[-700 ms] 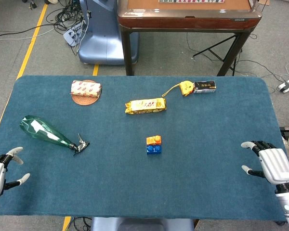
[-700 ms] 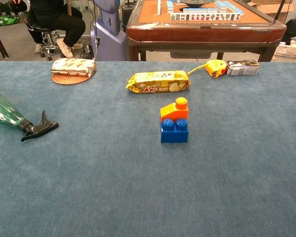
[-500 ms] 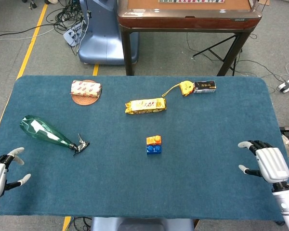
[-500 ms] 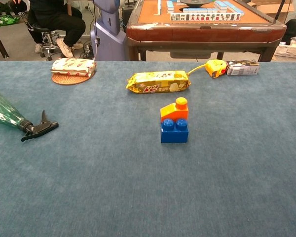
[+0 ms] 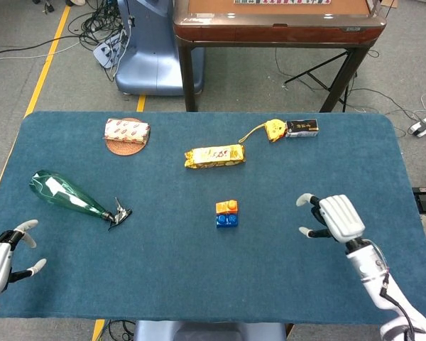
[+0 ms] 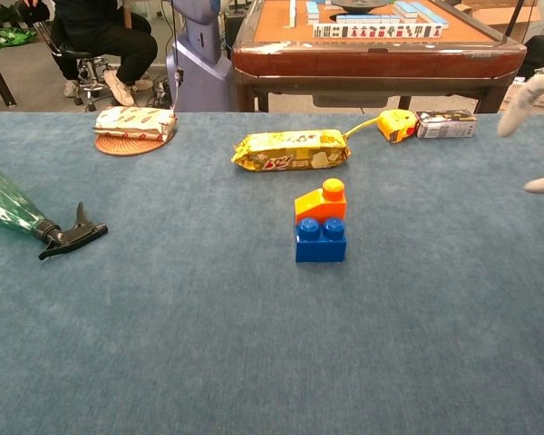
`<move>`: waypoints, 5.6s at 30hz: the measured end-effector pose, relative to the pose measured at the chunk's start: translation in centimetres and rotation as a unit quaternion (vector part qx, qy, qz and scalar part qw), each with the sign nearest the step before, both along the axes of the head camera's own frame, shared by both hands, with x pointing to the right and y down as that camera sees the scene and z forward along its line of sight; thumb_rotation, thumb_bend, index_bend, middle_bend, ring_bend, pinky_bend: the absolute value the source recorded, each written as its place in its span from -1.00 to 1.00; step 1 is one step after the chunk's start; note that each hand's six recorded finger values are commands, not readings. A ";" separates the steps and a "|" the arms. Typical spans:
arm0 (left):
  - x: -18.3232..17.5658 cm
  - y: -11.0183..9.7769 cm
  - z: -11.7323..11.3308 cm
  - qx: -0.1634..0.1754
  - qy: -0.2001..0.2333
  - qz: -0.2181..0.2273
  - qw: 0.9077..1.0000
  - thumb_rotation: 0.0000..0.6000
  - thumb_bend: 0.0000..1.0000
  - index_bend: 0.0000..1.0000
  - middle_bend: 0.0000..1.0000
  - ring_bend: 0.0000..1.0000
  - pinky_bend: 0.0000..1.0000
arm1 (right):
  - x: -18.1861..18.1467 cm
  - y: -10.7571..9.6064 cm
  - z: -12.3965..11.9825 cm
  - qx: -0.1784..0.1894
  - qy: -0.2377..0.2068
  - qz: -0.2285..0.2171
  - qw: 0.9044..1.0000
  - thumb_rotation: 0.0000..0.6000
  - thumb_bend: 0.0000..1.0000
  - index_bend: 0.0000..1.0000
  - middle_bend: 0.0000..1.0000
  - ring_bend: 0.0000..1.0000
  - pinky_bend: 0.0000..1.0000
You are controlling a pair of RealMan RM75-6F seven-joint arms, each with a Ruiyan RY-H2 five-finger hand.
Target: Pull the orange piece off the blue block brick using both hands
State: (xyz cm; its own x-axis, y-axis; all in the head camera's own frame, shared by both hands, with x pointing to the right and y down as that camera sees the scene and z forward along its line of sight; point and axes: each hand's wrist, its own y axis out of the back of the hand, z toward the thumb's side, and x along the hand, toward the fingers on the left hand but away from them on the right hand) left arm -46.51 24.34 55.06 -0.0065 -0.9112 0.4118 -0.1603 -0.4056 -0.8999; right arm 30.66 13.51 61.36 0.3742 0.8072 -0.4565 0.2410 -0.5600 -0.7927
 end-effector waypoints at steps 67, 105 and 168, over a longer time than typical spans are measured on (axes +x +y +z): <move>-1.3 1.7 3.0 -0.018 0.015 -0.016 1.000 1.00 -0.93 -0.39 0.06 -0.21 0.22 | -19.2 -6.0 10.1 -0.190 0.096 -0.064 0.975 1.00 -0.03 0.17 1.00 1.00 1.00; 21.6 -11.9 2.0 -0.057 0.320 0.078 0.942 1.00 -0.93 -0.37 1.00 1.00 1.00 | -14.7 -11.6 -6.4 -0.058 -0.046 -0.020 0.997 1.00 0.18 0.35 1.00 1.00 1.00; 30.3 -13.8 5.5 -0.144 0.405 -0.086 0.899 1.00 -0.97 -0.06 1.00 1.00 1.00 | -21.2 -10.6 -4.7 -0.078 -0.148 -0.051 0.985 1.00 0.19 0.38 1.00 1.00 1.00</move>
State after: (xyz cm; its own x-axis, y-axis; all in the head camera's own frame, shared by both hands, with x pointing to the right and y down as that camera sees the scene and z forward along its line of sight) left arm -16.17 10.51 60.53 0.2711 -0.7805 0.5634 -0.7984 -0.5093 -0.3213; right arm 9.46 2.90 56.67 0.5846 0.6872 -0.4313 0.3847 -0.7028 -0.5984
